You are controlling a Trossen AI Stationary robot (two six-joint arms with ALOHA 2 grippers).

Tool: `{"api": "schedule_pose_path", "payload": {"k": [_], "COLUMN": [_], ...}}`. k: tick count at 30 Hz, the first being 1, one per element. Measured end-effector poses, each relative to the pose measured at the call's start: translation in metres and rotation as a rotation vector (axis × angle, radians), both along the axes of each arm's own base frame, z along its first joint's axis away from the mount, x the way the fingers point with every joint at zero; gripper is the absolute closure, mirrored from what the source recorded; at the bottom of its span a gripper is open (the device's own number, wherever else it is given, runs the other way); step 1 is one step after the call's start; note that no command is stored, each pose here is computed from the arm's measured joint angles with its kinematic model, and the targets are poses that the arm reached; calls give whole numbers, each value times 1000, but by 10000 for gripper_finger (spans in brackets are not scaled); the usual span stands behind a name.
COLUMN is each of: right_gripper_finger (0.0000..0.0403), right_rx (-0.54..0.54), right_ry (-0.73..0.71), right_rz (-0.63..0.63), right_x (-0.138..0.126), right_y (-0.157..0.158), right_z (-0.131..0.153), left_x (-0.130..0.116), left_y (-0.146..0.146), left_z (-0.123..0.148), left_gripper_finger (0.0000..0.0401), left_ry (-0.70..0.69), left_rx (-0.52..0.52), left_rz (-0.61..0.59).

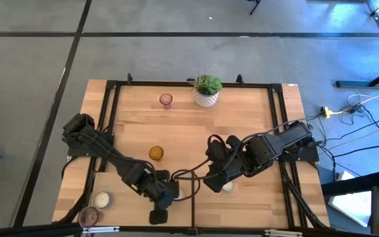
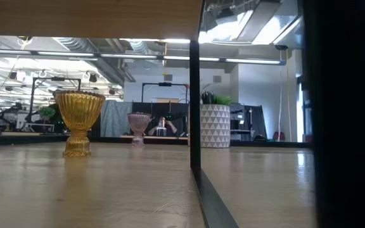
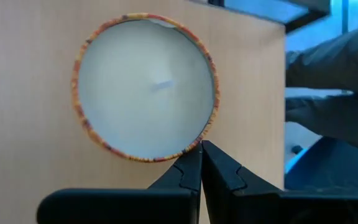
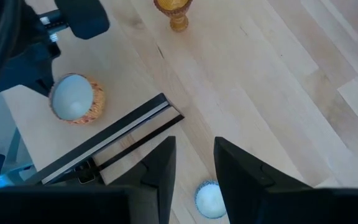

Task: Pick & Place candle stick holders
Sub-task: Put the orange scented candle on the shelf

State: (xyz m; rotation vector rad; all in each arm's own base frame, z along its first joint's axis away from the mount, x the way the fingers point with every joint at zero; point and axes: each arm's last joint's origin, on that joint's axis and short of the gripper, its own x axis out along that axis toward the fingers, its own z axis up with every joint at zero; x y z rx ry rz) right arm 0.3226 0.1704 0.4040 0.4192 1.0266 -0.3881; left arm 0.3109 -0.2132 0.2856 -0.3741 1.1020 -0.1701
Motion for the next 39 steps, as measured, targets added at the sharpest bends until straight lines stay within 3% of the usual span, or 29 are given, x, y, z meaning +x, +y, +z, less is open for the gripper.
{"api": "schedule_pose_path", "payload": {"k": [27, 39], "right_gripper_finger": [290, 290], "right_rx": [-1, -4], "right_ry": [-1, -2], "right_rz": [9, 21], "right_x": [-2, -4], "right_y": [3, 7], "right_z": [0, 0], "left_x": [10, 15], "left_y": [17, 14], "left_z": [4, 20], "left_gripper_finger": [400, 400], "left_ry": [-31, -66], "left_rx": [68, -33], "left_rz": [96, -23]}}
